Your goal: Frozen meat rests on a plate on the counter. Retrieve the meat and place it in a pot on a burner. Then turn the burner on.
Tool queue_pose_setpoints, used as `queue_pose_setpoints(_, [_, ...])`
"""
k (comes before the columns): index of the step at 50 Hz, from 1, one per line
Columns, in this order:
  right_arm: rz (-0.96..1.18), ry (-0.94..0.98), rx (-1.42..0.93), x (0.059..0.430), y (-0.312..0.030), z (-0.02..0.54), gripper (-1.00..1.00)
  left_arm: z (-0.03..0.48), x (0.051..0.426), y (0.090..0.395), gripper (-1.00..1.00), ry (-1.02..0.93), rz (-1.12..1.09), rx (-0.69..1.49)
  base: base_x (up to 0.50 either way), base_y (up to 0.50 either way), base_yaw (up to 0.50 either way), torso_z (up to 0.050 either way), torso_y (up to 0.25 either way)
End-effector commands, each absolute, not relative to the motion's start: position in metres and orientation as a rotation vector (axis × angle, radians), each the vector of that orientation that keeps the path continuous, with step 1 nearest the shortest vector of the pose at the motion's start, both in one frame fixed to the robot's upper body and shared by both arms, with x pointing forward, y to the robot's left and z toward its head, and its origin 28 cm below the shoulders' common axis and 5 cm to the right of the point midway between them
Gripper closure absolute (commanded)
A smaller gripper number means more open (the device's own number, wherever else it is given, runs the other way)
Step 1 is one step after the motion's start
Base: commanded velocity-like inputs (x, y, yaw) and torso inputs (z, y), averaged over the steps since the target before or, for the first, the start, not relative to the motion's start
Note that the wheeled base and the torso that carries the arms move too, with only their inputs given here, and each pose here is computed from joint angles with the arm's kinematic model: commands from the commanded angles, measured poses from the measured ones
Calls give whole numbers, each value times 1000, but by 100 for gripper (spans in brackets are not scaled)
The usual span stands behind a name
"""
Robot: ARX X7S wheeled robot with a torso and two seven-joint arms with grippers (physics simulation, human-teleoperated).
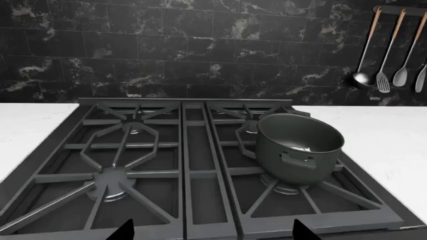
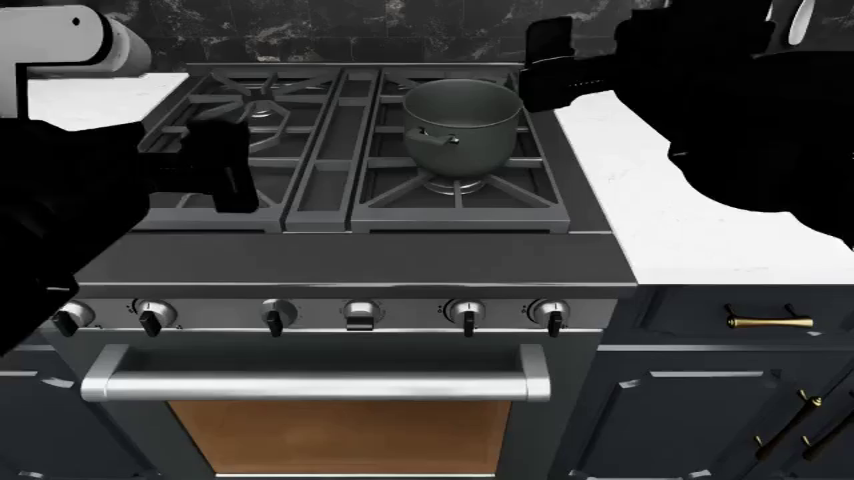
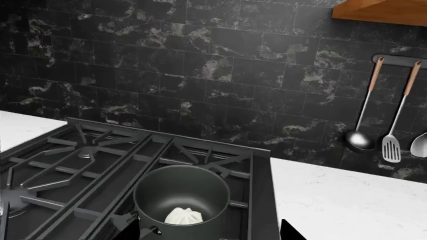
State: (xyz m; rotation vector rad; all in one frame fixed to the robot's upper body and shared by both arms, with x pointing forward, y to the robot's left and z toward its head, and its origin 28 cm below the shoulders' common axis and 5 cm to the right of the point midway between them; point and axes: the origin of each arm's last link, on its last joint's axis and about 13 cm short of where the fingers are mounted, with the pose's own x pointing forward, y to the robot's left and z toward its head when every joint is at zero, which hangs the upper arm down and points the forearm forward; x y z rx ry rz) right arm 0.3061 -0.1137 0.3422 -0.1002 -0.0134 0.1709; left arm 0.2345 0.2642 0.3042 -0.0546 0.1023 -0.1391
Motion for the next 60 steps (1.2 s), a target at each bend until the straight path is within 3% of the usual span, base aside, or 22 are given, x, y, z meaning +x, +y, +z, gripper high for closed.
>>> queue_pose_setpoints(1, [128,-105,-37,283,-117,329,-100,274,220,266,-100,26,-83,-55,0,0,0,0,0])
queue_pose_setpoints(32, [90,-163,66,248,-116,280,-100,198,194,255,-100,-121,-27,-33,0,0,0,-1,0])
queue_pose_setpoints(60, [96,-154,72,238,-120,242,-100,171,198,246,-100,-116,-3,-63,0,0,0,-49,0])
